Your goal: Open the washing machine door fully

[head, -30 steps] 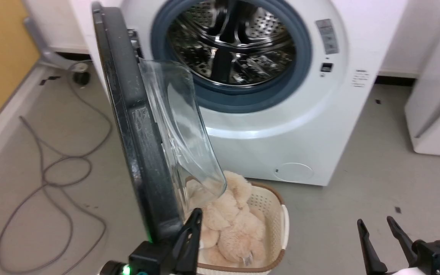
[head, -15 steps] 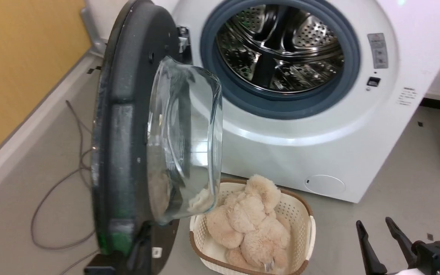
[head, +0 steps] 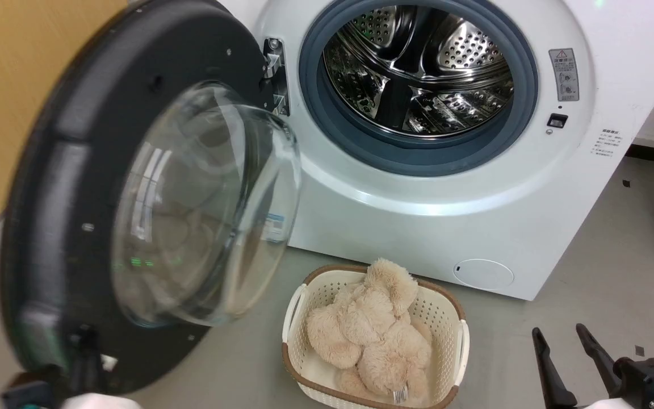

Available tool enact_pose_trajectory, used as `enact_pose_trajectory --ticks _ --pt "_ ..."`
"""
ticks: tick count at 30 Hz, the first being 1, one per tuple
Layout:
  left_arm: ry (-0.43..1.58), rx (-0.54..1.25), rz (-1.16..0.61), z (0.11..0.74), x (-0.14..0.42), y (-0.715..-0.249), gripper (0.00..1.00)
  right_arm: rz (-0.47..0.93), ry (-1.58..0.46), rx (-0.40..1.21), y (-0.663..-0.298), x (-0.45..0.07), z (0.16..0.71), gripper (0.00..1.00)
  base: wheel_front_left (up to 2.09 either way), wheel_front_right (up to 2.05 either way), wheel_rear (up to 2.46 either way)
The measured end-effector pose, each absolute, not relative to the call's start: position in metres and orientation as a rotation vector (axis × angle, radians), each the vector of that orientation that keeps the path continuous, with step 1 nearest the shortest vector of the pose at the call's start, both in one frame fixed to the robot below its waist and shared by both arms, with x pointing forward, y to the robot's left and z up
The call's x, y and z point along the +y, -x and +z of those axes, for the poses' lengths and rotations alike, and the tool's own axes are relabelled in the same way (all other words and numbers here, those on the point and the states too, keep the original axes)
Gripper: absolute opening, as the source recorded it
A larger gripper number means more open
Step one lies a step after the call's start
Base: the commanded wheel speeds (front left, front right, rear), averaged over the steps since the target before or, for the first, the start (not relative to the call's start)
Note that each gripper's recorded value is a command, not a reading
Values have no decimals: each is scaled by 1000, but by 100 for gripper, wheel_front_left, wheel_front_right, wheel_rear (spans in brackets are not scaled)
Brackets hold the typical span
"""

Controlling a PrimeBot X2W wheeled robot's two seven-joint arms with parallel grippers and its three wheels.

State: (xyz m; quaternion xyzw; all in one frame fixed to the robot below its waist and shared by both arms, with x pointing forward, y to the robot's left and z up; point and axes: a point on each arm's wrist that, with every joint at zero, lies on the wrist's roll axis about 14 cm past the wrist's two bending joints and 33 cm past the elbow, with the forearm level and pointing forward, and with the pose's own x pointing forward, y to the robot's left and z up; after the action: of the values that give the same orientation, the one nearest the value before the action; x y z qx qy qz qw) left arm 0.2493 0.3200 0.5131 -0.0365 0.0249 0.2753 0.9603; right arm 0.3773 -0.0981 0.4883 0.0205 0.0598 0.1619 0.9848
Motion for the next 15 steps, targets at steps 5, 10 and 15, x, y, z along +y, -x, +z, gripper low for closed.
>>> enact_pose_trajectory --ticks 5,10,15 --pt "50 22 629 515 362 -250 0 316 -48 123 -377 -101 487 100 0 0 0" --pt "37 0 675 516 397 -255 0 309 -52 126 -377 -103 487 100 0 0 0" --pt "29 -10 715 516 425 -261 0 307 -52 135 -378 -104 484 100 0 0 0"
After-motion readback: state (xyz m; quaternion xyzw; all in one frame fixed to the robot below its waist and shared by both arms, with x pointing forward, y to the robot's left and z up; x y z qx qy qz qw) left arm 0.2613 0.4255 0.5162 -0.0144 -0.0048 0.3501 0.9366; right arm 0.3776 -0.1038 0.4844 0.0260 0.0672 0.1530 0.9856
